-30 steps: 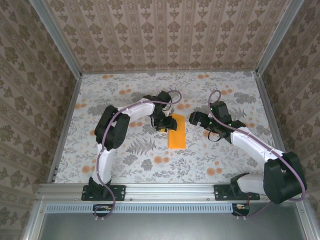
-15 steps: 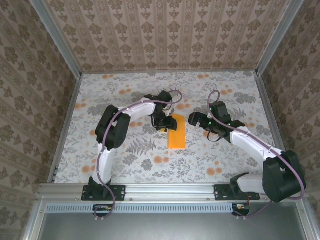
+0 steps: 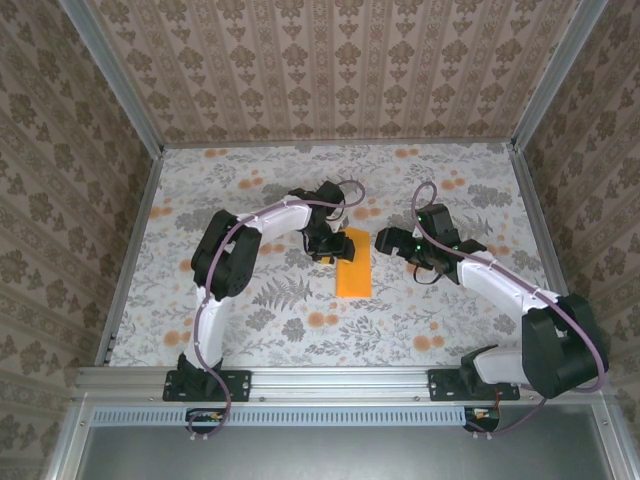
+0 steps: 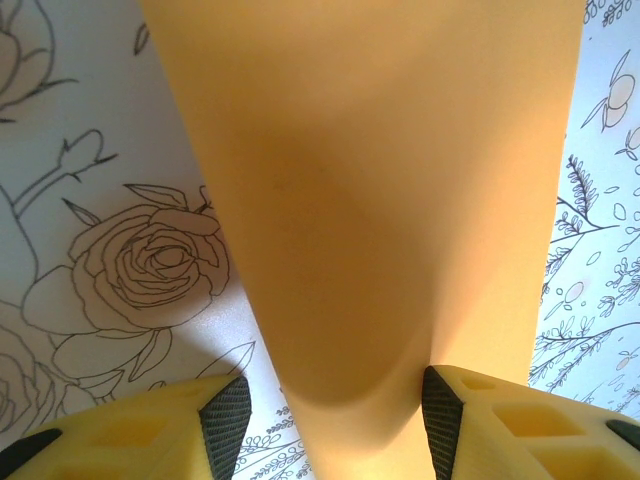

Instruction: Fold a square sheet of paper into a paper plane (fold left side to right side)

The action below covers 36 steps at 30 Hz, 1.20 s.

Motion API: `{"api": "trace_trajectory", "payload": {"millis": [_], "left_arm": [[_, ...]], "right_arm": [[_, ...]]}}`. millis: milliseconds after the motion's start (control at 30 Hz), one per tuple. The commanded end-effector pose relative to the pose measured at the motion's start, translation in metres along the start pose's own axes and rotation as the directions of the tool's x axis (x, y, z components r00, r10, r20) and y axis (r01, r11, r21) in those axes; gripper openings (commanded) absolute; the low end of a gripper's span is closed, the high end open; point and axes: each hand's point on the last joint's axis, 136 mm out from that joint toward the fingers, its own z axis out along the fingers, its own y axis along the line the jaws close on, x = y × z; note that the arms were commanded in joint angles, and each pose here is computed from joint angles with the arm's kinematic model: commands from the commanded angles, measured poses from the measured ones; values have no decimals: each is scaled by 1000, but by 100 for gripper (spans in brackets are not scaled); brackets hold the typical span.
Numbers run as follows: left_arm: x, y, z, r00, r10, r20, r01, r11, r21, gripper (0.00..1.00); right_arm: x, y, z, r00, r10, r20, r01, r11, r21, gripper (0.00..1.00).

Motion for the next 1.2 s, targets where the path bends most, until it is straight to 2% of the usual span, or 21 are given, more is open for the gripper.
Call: {"api": "trace_trajectory", "payload": {"millis": [0,167,400,500,667,1167], "left_arm": [[11,18,49,998,30,-63,-33,998,-56,54],[12,19,50,998,29,-64,-33,998,-60,54],[11,20,49,998,28,-60,-32,997,-64,54],[11,20,48,998,27,-58,-31,997,-65,54],[10,19,48,998,27,-56,-30,997,-66,54],[10,17,44,998,31,-49,-34,997,-63,54]], "right_arm": [[11,3,8,998,12,-56,-14,999,-31,89],[22,12,24,991,25,-130,-36,996,-80,67],[34,27,52,975,34,-222,-64,989,-133,17],[38,30,63,969,30,-244,-63,989,-132,7],[45,34,79,961,14,-277,-49,992,-119,2],[68,5,96,937,2,-350,15,999,47,2]]}}
